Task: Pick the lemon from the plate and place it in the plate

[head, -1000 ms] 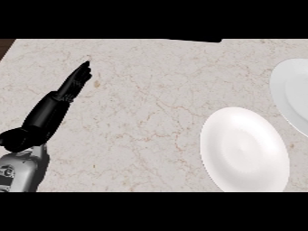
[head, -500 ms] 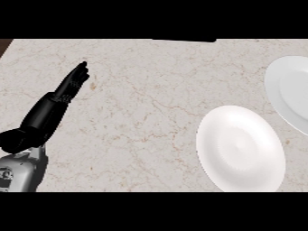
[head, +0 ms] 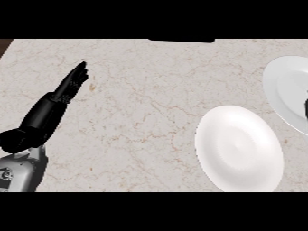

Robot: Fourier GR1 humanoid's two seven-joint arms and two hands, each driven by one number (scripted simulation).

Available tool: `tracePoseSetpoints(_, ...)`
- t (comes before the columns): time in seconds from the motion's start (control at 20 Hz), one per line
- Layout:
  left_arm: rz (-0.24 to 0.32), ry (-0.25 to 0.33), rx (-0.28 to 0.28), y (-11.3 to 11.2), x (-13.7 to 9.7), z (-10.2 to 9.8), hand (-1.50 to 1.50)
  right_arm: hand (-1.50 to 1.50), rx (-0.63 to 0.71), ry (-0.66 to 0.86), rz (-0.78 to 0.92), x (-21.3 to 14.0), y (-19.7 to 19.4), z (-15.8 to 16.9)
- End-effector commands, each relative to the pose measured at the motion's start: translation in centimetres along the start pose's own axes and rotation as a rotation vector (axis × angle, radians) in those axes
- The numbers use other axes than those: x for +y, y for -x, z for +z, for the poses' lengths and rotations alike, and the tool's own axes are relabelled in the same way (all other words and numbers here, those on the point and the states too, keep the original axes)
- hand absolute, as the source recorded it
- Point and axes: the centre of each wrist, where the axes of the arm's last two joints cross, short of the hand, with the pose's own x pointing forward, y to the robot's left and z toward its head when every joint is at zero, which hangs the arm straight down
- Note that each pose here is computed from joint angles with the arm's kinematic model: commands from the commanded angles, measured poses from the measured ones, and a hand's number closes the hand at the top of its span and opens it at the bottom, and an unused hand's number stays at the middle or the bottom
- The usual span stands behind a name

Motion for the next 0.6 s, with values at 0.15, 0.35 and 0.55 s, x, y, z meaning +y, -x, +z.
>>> tracePoseSetpoints(0.15,-0.006,-0.013,0.008,0.0,1.2,0.5,0.00,-1.50,0.056,0.129,-0.308,-1.3,-1.4,2.1)
tracePoseSetpoints(0.35,-0.006,-0.008,0.006,-0.1,1.0,0.3,0.00,-1.50,0.068,0.144,-0.569,-3.3,-2.2,1.9)
tracePoseSetpoints(0.55,0.000,-0.018,0.030,1.3,1.3,0.9,0.00,-1.50,0.091,0.144,-0.786,-4.0,-2.8,4.0)
